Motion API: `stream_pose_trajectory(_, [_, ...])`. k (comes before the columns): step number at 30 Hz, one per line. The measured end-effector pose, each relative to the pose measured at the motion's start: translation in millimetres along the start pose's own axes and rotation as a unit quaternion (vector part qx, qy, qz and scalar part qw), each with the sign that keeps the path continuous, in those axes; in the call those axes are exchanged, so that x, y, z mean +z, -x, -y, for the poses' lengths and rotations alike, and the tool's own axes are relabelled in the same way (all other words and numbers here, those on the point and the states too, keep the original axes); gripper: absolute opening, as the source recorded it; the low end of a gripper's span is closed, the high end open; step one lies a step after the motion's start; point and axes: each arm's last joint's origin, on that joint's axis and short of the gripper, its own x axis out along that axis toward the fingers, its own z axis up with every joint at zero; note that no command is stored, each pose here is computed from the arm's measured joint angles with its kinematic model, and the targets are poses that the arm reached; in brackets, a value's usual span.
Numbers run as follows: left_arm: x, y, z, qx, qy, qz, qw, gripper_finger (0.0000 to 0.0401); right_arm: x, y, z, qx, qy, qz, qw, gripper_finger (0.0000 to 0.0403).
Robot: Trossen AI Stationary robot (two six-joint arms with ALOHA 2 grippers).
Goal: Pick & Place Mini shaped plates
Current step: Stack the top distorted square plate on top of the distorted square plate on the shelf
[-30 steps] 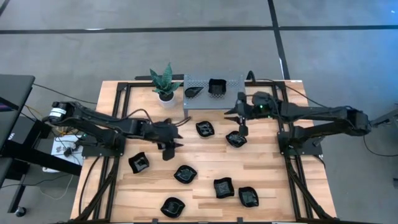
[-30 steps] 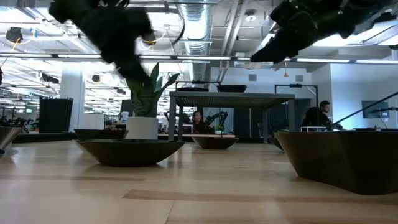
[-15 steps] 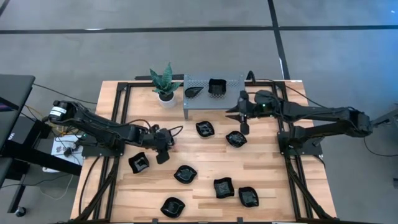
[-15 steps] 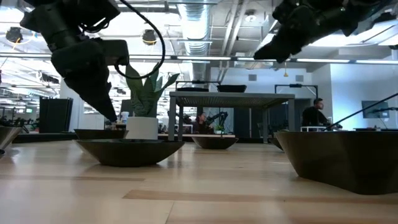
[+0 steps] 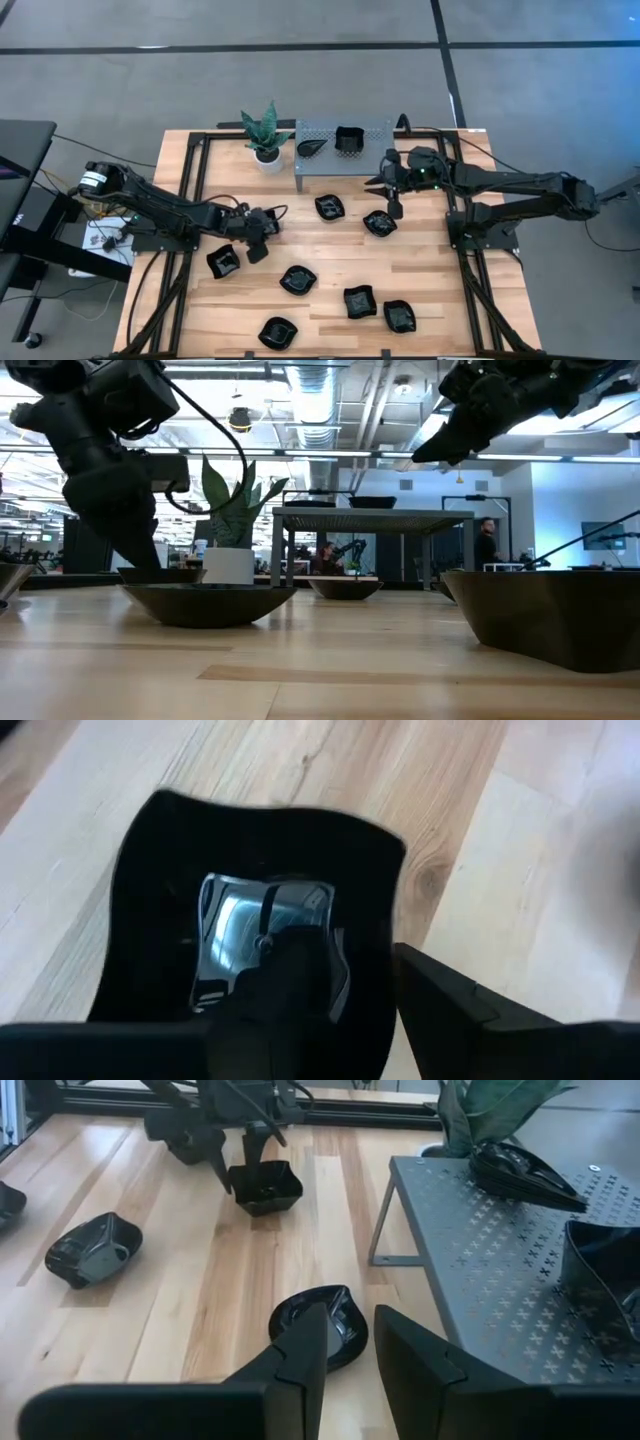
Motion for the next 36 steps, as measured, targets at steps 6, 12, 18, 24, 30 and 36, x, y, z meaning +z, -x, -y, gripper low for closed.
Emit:
stream_pose_trajectory(6, [-3, -2, -3, 0.018, -0.002, 0.008, 1.0, 0.0095, 0, 0, 0, 0.0, 0.0, 0.0, 1.0, 0.0082])
stream_pose_trajectory(12, [23, 5, 9, -0.001, -0.022, 0.102, 0.994, 0.001, 0, 0, 0, 0.0, 0.0, 0.0, 1.0, 0.0082])
stream_pose_trajectory(18, [87, 47, 40, -0.041, -0.12, 0.224, 0.966, 0.0005, 0, 0, 0, 0.0, 0.0, 0.0, 1.0, 0.0082])
stream_pose_trajectory(24, [140, 89, 45, -0.015, -0.199, 0.315, 0.928, 0.0004, 0, 0, 1, -0.001, 0.005, -0.001, 1.0, 0.0082])
stream_pose_trajectory(30, [184, 91, 19, 0.032, -0.236, 0.385, 0.891, 0.0005, -4, 0, -1, 0.005, -0.004, -0.019, 1.0, 0.0082])
stream_pose_trajectory(36, [237, 51, -8, 0.062, -0.269, 0.381, 0.883, 0.0005, -14, 10, -3, 0.012, -0.028, -0.073, 0.997, 0.0082])
